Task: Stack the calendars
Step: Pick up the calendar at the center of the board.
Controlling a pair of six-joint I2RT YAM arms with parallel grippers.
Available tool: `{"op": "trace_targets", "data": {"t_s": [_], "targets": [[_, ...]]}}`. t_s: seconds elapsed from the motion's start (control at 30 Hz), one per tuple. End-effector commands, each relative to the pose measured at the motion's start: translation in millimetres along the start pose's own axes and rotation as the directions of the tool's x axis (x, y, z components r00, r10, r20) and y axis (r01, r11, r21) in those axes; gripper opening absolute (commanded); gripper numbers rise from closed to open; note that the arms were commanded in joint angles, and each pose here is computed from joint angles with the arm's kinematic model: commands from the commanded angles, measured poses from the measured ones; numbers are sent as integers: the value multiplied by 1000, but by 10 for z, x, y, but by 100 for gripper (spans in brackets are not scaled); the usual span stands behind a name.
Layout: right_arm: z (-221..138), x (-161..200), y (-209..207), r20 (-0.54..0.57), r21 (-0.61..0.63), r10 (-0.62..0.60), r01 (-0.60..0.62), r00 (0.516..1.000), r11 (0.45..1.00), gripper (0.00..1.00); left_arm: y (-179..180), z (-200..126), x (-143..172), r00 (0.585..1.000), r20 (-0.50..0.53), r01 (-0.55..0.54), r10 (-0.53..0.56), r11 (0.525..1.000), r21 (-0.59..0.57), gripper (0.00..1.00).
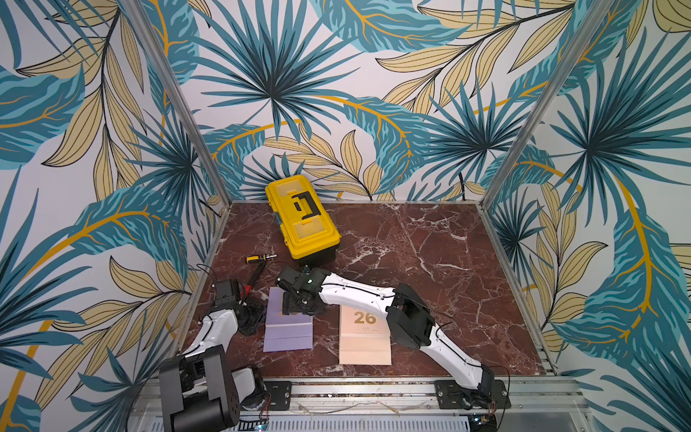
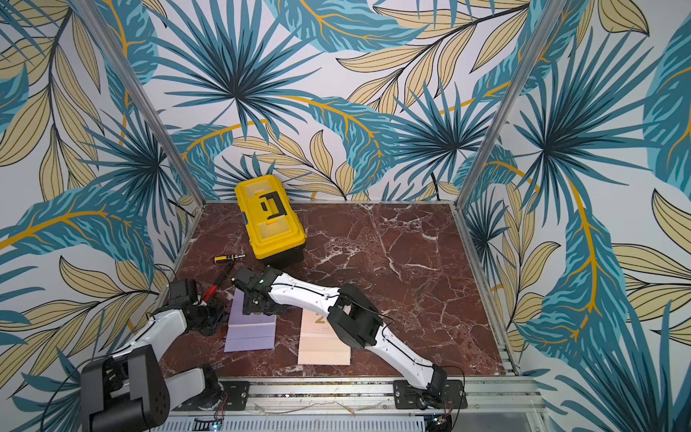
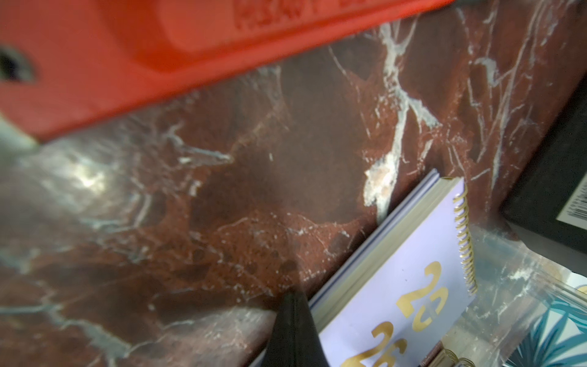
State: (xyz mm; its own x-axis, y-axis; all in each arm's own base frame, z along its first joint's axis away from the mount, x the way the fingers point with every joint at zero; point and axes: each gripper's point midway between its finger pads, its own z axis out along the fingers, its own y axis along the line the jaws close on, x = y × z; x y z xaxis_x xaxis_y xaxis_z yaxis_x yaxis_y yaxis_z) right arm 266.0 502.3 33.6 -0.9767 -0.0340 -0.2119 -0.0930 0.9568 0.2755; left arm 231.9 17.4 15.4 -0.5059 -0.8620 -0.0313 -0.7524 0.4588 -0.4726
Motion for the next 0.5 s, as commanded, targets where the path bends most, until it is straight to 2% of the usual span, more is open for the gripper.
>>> {"op": "trace_targets", "data": {"t_s": [0.0, 0.13, 0.27, 0.47], "targets": [[226, 166, -85, -66, 34, 7, -4, 998, 999, 89, 345, 127, 355, 991, -128, 37, -48, 995, -91, 0], [189, 142, -1, -64, -6, 4, -4, 998, 1000, 90, 325, 111, 371, 991, -126, 39, -48, 997, -73, 0], [42, 73, 245, -36, -138, 10, -15, 999, 990, 90, 304, 111, 373, 990, -134, 34, -43, 997, -66, 0], [-277, -53, 391, 27, -273, 33, -25, 999, 962, 86, 305, 116, 368, 990, -136, 31, -40, 997, -69, 0]]}}
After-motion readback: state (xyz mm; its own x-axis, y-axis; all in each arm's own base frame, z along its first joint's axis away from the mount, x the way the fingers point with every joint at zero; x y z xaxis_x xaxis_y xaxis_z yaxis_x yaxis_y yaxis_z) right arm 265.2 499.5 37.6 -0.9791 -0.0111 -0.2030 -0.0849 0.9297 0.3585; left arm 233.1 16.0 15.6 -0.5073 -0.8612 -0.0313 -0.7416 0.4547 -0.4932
